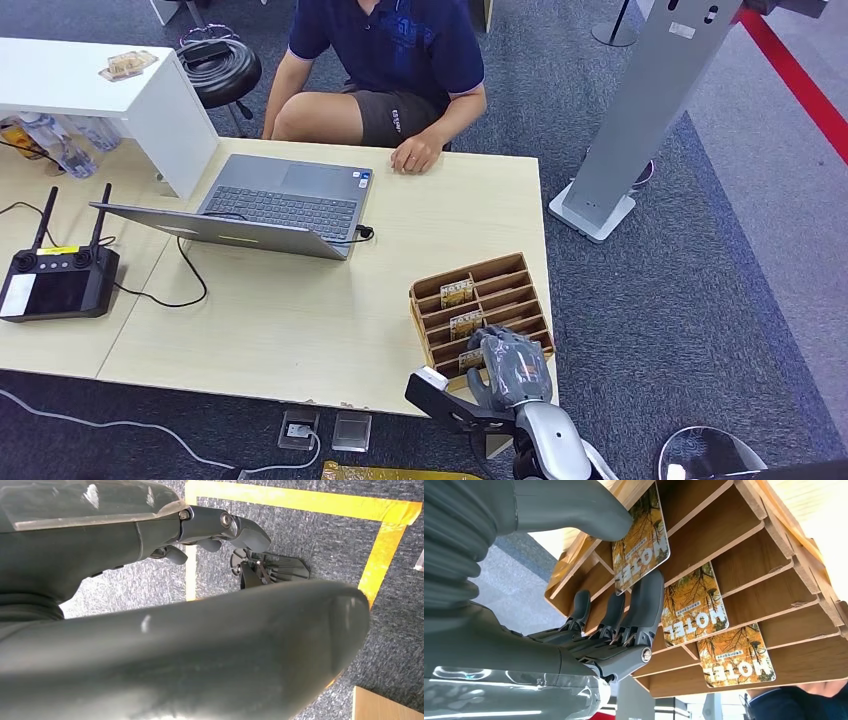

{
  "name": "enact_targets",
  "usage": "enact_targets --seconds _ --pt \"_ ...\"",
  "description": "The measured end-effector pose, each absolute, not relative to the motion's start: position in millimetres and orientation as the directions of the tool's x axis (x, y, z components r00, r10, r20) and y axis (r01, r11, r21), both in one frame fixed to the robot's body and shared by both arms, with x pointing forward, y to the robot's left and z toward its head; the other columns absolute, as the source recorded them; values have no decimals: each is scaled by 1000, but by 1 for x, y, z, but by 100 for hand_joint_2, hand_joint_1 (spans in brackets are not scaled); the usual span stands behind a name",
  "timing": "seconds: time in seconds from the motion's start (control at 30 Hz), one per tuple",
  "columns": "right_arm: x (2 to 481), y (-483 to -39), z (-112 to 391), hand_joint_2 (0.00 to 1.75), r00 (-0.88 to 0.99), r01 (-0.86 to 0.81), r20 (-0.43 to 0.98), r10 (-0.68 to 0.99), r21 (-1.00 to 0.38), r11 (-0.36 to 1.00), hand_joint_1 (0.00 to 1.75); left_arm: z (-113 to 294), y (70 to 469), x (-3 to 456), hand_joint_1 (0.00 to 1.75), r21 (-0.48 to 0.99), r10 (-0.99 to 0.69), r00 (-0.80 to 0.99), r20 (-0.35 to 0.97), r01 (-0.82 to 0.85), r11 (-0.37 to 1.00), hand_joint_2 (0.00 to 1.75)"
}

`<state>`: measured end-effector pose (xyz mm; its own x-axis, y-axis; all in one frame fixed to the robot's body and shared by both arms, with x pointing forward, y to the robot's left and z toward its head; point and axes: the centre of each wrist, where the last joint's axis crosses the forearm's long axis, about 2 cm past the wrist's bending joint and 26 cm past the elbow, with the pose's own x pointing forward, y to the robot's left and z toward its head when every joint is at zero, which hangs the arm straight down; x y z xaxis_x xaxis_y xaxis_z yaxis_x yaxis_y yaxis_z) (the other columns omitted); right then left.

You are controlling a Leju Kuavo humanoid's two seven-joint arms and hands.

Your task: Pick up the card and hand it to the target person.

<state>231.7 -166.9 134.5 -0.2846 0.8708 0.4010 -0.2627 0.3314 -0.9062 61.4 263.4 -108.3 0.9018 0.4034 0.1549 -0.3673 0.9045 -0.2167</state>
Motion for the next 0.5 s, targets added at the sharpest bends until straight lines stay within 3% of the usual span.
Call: enact_targets --seconds 0.5 --pt "231 -166 134 175 -295 -254 378 878 -917 309 93 -108 264 61 0 -217 403 901 157 -367 904 0"
